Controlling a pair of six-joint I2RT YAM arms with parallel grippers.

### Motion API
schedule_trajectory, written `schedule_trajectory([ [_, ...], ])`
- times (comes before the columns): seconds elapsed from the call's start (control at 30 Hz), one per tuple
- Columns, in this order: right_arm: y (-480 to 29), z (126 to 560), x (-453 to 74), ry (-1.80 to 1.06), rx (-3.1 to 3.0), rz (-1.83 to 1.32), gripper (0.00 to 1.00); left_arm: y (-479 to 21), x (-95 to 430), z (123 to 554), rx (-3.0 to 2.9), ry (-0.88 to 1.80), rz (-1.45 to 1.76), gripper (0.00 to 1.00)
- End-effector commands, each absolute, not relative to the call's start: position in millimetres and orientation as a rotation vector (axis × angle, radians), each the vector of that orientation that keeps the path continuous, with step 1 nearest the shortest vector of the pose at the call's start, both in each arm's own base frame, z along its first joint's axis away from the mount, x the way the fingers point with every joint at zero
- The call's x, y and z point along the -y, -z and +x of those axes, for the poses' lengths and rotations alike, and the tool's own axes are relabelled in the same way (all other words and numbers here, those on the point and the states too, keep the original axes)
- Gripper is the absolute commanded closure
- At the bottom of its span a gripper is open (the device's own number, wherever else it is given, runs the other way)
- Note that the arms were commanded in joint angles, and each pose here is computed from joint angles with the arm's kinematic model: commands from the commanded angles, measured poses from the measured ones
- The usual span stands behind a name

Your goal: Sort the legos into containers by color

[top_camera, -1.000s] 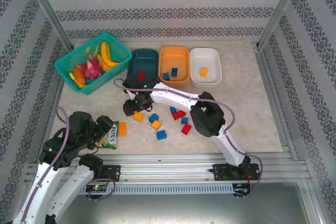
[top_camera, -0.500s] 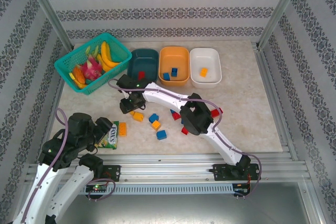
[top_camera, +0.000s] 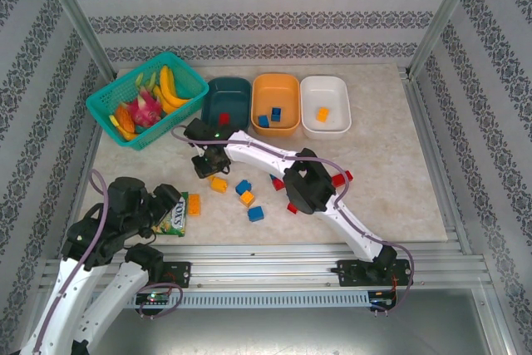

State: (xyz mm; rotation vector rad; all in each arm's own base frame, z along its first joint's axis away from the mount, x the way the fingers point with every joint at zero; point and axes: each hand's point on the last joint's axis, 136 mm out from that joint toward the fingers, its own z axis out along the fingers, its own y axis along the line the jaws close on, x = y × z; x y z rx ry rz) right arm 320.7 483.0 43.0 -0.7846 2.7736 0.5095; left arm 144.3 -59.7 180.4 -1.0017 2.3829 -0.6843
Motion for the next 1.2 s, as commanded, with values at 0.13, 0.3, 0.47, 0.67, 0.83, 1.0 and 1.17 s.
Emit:
schedule_trajectory([
  [0.13,-188.3,377.6,-419.6,-0.576,-2.561,-0.496,0.88,-246.8,115.5,220.6,-2.29,0.952,-0.666,0.16],
  [0.3,-222.3,422.6,-313.9,-0.532,-2.542,-0.218,0.88,-274.9,159.4,273.6,-2.302,0.999,-0.466,0.16],
  [0.47,-212.0,458.8,-201.7,-0.478,-2.571,0.074,0.89,-275.1,218.0,315.2,-2.344,1.028,-0.319,0.16],
  [0.67,-169.1,491.8,-140.9,-0.448,-2.658,0.194,0.88,-256.6,277.5,348.1,-2.396,1.065,-0.249,0.15],
  [0.83,-131.5,509.4,-130.1,-0.44,-2.72,0.234,0.88,-243.1,300.7,363.1,-2.436,1.063,-0.228,0.15],
  [1.0,-92.9,510.3,-133.7,-0.451,-2.804,0.263,0.88,-234.1,314.9,370.5,-2.465,1.054,-0.205,0.15],
  [1.17,-65.6,508.7,-129.9,-0.413,-2.857,0.281,0.87,-228.9,324.6,371.2,-2.492,1.025,-0.161,0.16],
])
